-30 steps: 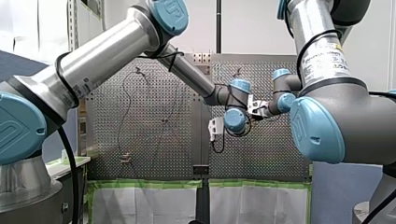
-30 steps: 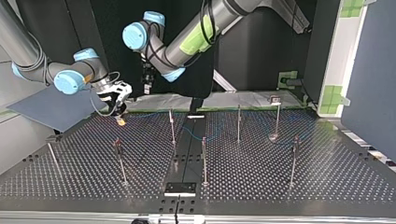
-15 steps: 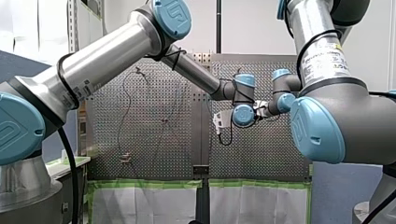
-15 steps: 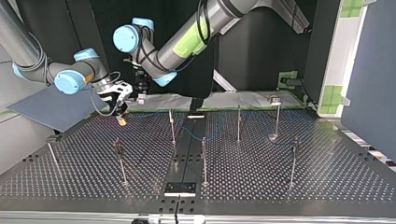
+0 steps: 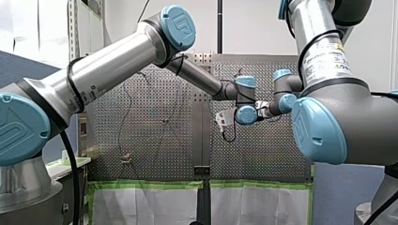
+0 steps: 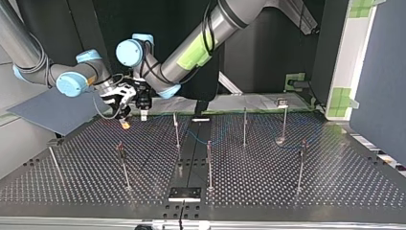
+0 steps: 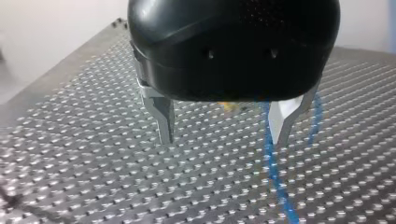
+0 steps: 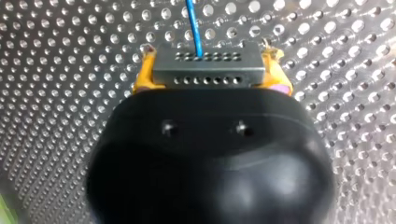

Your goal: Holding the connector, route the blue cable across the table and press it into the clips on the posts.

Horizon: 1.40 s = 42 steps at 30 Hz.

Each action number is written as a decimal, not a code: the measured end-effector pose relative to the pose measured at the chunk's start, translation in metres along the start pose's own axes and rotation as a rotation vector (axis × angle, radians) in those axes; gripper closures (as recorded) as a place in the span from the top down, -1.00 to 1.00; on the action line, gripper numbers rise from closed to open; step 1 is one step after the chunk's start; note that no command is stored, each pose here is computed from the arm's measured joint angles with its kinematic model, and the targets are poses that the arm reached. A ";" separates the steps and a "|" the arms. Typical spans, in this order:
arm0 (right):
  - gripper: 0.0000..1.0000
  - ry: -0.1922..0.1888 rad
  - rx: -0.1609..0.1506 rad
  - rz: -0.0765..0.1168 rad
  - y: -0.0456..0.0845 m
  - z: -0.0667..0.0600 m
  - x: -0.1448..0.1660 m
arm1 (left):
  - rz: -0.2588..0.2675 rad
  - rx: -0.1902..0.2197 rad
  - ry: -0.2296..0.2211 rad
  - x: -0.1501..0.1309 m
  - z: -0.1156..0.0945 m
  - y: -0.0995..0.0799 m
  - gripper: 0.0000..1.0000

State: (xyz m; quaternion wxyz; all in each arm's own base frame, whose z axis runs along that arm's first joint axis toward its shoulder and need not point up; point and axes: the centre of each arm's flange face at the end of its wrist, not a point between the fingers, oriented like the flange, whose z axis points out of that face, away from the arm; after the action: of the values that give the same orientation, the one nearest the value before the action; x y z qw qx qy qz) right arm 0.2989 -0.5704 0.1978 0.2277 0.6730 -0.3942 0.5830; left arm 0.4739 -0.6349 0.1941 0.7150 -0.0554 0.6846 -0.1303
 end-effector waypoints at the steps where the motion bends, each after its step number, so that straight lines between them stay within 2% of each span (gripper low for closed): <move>1: -1.00 0.000 0.000 0.000 0.000 0.000 0.000 | -0.003 -0.002 -0.004 -0.002 0.002 0.000 1.00; 5: -1.00 0.000 0.000 0.000 0.000 0.000 0.000 | 0.003 -0.009 0.004 0.004 0.009 0.004 1.00; 13: -1.00 -0.001 0.000 -0.002 0.000 0.000 0.000 | 0.018 -0.034 0.043 0.041 0.022 0.029 1.00; 21: -1.00 -0.001 0.000 -0.004 0.000 0.000 0.000 | 0.029 -0.076 0.036 0.041 0.040 0.049 1.00; 29: -1.00 0.000 0.001 -0.005 -0.001 0.000 0.000 | 0.029 -0.067 0.043 0.042 0.045 0.053 1.00; 31: -1.00 0.000 0.000 -0.006 0.000 0.000 0.000 | 0.029 -0.069 0.044 0.041 0.045 0.054 0.41; 32: -1.00 -0.001 0.000 -0.007 0.000 0.000 0.000 | 0.030 -0.069 0.044 0.041 0.045 0.054 0.41; 34: -1.00 -0.001 -0.001 -0.008 0.001 -0.001 0.001 | 0.033 -0.070 0.045 0.041 0.045 0.054 -0.28; 35: -1.00 -0.001 0.000 -0.009 0.001 -0.001 0.001 | 0.034 -0.070 0.046 0.041 0.045 0.054 -0.28; 36: -1.00 -0.001 0.000 -0.009 0.000 -0.001 0.001 | 0.035 -0.071 0.046 0.041 0.045 0.054 -0.70; 37: -1.00 -0.002 0.000 -0.009 0.000 -0.001 0.001 | 0.035 -0.070 0.046 0.041 0.045 0.054 -0.95; 42: -1.00 -0.001 0.001 -0.010 -0.001 -0.001 0.002 | 0.029 -0.065 0.046 0.041 0.046 0.054 -1.00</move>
State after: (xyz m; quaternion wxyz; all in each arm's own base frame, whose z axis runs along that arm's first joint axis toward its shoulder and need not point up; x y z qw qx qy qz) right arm 0.2987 -0.5695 0.2003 0.2299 0.6755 -0.3905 0.5816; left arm 0.5269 -0.5981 0.1431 0.6987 -0.0657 0.7056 -0.0986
